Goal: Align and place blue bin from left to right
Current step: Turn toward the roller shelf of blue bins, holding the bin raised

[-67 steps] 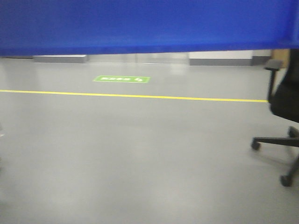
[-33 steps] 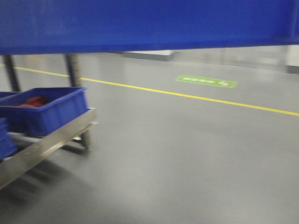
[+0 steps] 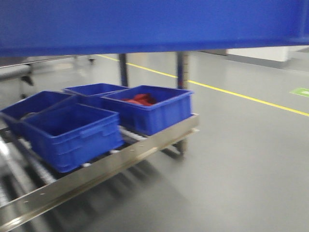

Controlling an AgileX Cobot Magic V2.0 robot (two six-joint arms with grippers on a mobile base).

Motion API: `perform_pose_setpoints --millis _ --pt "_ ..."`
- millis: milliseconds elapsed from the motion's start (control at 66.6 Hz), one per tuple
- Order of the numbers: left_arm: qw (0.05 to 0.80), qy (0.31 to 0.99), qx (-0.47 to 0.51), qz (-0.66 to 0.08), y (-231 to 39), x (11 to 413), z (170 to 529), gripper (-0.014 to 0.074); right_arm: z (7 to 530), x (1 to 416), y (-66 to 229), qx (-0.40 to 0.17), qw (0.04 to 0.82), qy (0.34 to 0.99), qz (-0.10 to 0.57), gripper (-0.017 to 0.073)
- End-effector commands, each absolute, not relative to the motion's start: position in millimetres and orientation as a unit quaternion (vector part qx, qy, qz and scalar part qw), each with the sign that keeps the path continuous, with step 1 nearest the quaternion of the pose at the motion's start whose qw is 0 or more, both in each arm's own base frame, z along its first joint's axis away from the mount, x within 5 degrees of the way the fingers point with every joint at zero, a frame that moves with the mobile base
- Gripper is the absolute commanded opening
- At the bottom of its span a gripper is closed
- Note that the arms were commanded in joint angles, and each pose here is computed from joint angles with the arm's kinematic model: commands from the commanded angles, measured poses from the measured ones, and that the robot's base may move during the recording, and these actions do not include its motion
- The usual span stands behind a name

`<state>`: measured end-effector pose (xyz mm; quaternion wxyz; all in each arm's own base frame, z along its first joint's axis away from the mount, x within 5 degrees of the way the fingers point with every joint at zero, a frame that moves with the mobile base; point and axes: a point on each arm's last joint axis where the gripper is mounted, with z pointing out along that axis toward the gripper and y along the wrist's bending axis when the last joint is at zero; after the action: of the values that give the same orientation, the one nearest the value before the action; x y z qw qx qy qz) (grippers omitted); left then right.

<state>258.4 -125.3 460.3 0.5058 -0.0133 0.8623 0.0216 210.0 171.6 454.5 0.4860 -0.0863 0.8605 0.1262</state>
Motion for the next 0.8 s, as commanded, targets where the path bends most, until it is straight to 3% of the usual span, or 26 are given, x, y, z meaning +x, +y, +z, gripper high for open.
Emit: perform_pose_setpoints --millis 0,781 --pt "0.546 0.838 0.002 -0.001 -127.5 256.1 473.5 -0.0111 473.4 206.3 174.7 -0.103 0.537 0.82 0.17 -0.0079" --pt "0.546 0.838 0.002 -0.001 -127.5 256.1 473.5 -0.0111 473.4 206.3 174.7 -0.103 0.537 0.82 0.17 -0.0079"
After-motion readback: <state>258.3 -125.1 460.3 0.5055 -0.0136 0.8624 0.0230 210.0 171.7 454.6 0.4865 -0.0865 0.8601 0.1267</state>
